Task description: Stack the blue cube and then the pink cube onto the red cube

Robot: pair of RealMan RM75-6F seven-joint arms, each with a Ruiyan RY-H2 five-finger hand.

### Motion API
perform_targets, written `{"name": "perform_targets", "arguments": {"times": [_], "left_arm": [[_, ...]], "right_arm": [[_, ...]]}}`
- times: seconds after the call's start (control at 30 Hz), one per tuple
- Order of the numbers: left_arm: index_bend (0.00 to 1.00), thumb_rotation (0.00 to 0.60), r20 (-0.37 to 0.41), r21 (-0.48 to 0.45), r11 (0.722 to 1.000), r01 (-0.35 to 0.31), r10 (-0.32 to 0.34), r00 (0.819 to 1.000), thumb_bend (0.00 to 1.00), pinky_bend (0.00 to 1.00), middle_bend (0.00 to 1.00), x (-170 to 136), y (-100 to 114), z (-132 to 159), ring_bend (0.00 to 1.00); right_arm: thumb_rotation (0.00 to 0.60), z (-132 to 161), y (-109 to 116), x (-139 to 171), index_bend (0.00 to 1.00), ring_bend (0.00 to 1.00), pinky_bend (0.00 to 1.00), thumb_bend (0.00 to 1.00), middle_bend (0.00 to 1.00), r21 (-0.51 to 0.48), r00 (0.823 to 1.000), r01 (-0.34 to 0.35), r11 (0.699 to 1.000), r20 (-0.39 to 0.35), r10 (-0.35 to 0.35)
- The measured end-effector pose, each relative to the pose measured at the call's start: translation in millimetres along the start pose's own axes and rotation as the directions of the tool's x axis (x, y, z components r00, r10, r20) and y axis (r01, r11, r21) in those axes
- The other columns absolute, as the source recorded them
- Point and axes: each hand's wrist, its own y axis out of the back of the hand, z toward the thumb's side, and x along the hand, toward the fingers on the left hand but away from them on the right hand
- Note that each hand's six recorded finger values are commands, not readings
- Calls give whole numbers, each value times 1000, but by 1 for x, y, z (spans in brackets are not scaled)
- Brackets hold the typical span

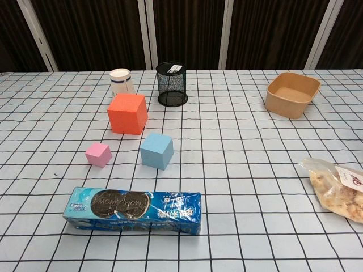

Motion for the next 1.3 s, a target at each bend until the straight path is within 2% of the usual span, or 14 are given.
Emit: {"name": "perform_targets", "arguments": {"times": [0.17,0.47,0.63,0.83,0.9,0.97,1.07,1.17,1.3], "left_arm": [[60,600,-11,15,1000,-1,1,1000,233,172,143,-1,0,-1,76],[60,600,14,-1,1000,-12,12,1000,233,172,143,0,2,8,75],[58,600,12,1,1000,12,-12,1000,233,174,143,3,-3,7,75],[55,600,30,-26,1000,10,-9,1000,233,175,160,7,-4,7,75],[61,600,46,-39,999,8,-6,999,233,193,233,9,-4,10,87],[84,600,63,-57,998,8,-5,998,233,236,379,10,-3,13,155],[100,600,104,-104,995,13,-2,995,233,288,503,15,-1,21,257],[119,600,165,-153,988,30,-5,986,232,385,612,26,2,36,376],[177,600,259,-170,983,69,-23,966,215,594,766,40,11,67,577]], "right_arm": [[600,1,-1,-2,0,34,36,95,42,2,1000,-6,1000,-4,6],[600,0,1,6,0,35,36,94,42,10,1000,-10,1000,-1,10],[600,-2,2,9,0,34,36,94,42,11,1000,-13,1000,11,12],[600,1,1,10,0,34,36,94,42,9,1000,-17,1000,3,17],[600,0,1,10,0,34,36,94,42,8,1000,-19,1000,6,19],[600,-2,1,10,0,34,36,94,42,7,1000,-19,1000,13,19],[600,-4,3,10,0,34,36,95,42,1,1000,-15,1000,20,15],[600,-5,3,10,0,34,36,95,42,-6,1000,-18,1000,20,18],[600,-6,0,8,0,35,36,95,42,-16,999,-32,999,18,33]]}}
